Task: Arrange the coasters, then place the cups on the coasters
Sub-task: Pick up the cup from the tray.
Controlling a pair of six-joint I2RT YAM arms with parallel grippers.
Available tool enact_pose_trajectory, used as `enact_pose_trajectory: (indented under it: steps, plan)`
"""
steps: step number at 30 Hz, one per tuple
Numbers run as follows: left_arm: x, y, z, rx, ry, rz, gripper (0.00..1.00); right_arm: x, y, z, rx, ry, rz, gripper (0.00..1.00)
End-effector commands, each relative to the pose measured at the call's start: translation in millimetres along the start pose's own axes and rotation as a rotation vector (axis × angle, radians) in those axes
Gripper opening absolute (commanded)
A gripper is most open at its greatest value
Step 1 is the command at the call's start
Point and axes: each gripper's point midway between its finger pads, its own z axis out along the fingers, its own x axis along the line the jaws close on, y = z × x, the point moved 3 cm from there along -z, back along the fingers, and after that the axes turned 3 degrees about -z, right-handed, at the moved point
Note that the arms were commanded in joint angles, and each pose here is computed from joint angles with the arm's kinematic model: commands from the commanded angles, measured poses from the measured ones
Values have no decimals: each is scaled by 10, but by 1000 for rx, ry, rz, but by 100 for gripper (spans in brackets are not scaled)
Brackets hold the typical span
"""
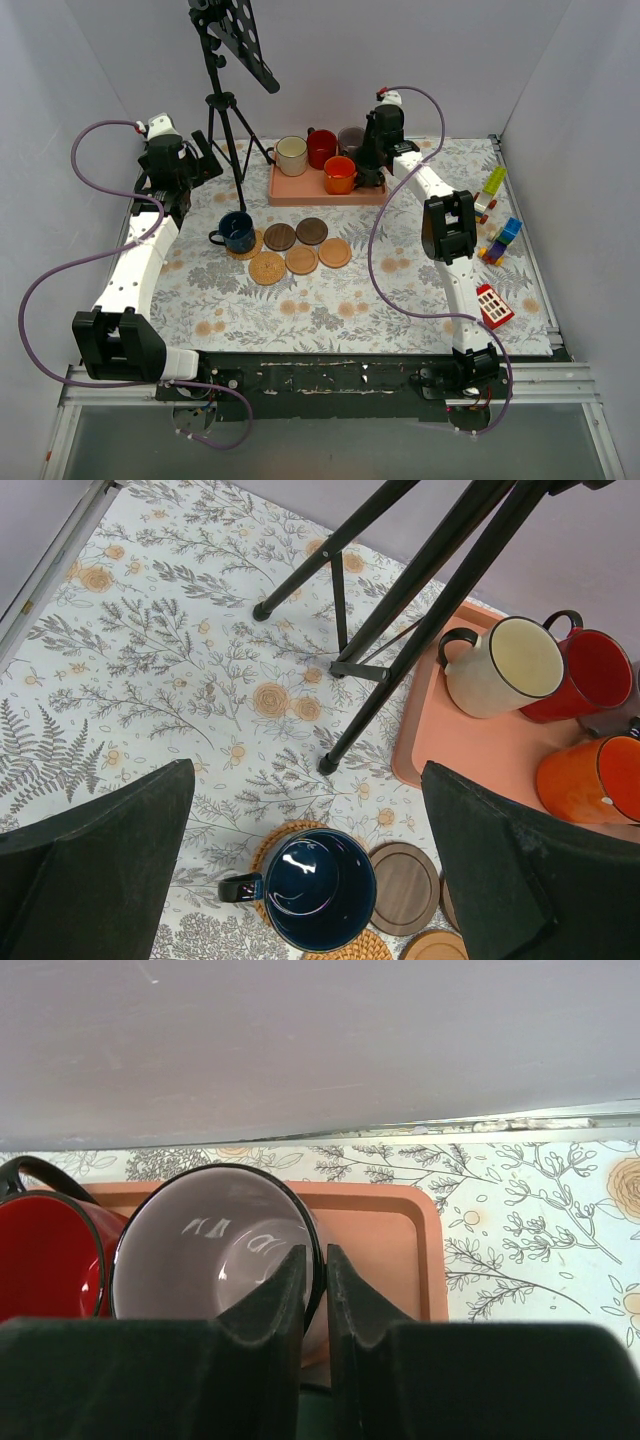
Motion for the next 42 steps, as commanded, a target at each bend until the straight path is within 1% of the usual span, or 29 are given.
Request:
enact_pose_trajectory:
  steps: [1,6,8,12,13,15,20,23,28,34,42]
  plan:
    - [-35,170,-39,-41,-8,-3,98,-64,413,-129,-91,-59,95,17]
    - [-37,176,-52,-43,-11,-6,98,-67,479,-147,-112,-71,155,10]
    - [-30,163,-49,-41,-10,0,98,-61,529,-171,-124,-78,170,1]
    - [-30,173,-61,-45,-12,2,98,-87,695,-263,-170,-107,207,1]
    - [-33,178,-57,-46,-12,3,98,-96,817,-298,-210,-111,219,1]
    - [-38,187,-56,-50,-14,0,98,-83,963,-367,-251,-115,239,1]
    - [-60,206,-40,-56,-23,-2,98,-41,1337,-519,-366,-96,304,1]
    - [-73,193,-26,-50,-27,0,98,14,1497,-588,-409,-69,340,1]
    - [-72,197,-25,-50,-29,1,98,27,1625,-668,-437,-58,363,1]
    - [-77,211,-34,-55,-33,4,98,100,1661,-752,-427,-17,400,1]
    - [-92,217,-37,-57,-42,0,98,180,1839,-983,-458,20,406,1]
